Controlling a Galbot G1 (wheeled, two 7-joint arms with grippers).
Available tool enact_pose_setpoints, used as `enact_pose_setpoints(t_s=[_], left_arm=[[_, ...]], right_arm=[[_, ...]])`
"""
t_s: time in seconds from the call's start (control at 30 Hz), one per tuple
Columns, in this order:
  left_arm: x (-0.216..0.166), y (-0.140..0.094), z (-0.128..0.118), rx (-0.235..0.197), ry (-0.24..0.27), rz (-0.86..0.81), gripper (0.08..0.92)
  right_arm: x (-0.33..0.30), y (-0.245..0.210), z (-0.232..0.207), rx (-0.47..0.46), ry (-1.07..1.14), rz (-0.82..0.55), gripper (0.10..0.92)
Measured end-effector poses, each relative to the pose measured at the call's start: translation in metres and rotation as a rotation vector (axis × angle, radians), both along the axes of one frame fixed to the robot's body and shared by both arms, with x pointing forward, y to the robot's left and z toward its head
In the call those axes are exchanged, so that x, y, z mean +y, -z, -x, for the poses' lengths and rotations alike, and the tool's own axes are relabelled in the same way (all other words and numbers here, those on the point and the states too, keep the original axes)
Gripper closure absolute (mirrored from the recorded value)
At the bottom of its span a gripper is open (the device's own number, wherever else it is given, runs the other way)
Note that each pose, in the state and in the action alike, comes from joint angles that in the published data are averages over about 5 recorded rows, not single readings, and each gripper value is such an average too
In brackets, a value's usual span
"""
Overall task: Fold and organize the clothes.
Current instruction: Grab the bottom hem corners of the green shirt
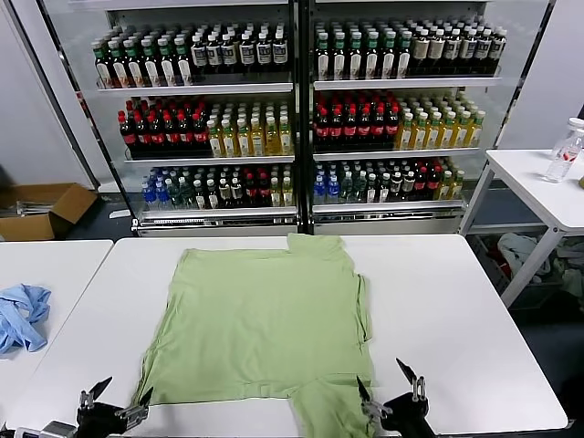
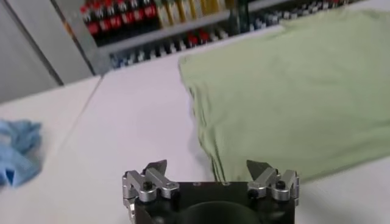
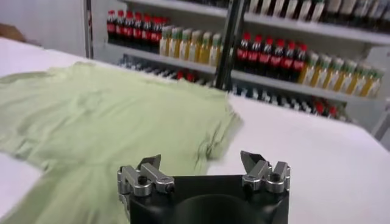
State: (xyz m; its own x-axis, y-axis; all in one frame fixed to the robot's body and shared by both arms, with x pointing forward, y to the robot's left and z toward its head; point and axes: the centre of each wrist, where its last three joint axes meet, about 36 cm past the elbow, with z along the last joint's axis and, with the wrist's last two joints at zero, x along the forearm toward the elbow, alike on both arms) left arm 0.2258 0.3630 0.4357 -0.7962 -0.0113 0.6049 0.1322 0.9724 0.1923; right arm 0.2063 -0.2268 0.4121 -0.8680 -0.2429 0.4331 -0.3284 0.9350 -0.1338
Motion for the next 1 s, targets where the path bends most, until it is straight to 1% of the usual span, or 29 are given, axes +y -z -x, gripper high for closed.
enact_pose_setpoints(t_s=[0.1, 0.23, 0.5, 0.57, 0.67, 0.77, 1.0], left_arm=[[0.001, 0.0, 0.002, 0.024, -0.014, 0.008, 0.177], [0.001, 0.0, 0.001, 0.039, -0.03, 0.025, 0.177], [0.001, -0.002, -0.006, 0.029, -0.046, 0.067, 0.177], [0.001, -0.001, -0.008, 0.03, -0.048, 0.072, 0.177], [0.0, 0.002, -0.009, 0.039, -0.051, 0.078, 0.177], [0.0, 0.006, -0.009, 0.05, -0.053, 0.083, 0.212], [-0.002, 0.013, -0.008, 0.059, -0.054, 0.103, 0.406]], right_arm=[[0.001, 0.002, 0.003, 0.015, -0.005, -0.004, 0.199], [0.003, 0.007, 0.005, 0.032, -0.009, -0.009, 0.2], [0.007, 0.013, 0.005, 0.059, -0.011, -0.004, 0.2], [0.008, 0.013, 0.004, 0.065, -0.013, -0.004, 0.215], [0.01, 0.015, 0.003, 0.08, -0.014, -0.006, 0.281], [0.011, 0.017, 0.003, 0.094, -0.014, -0.01, 0.359], [0.013, 0.021, 0.0, 0.123, -0.008, -0.029, 0.558]])
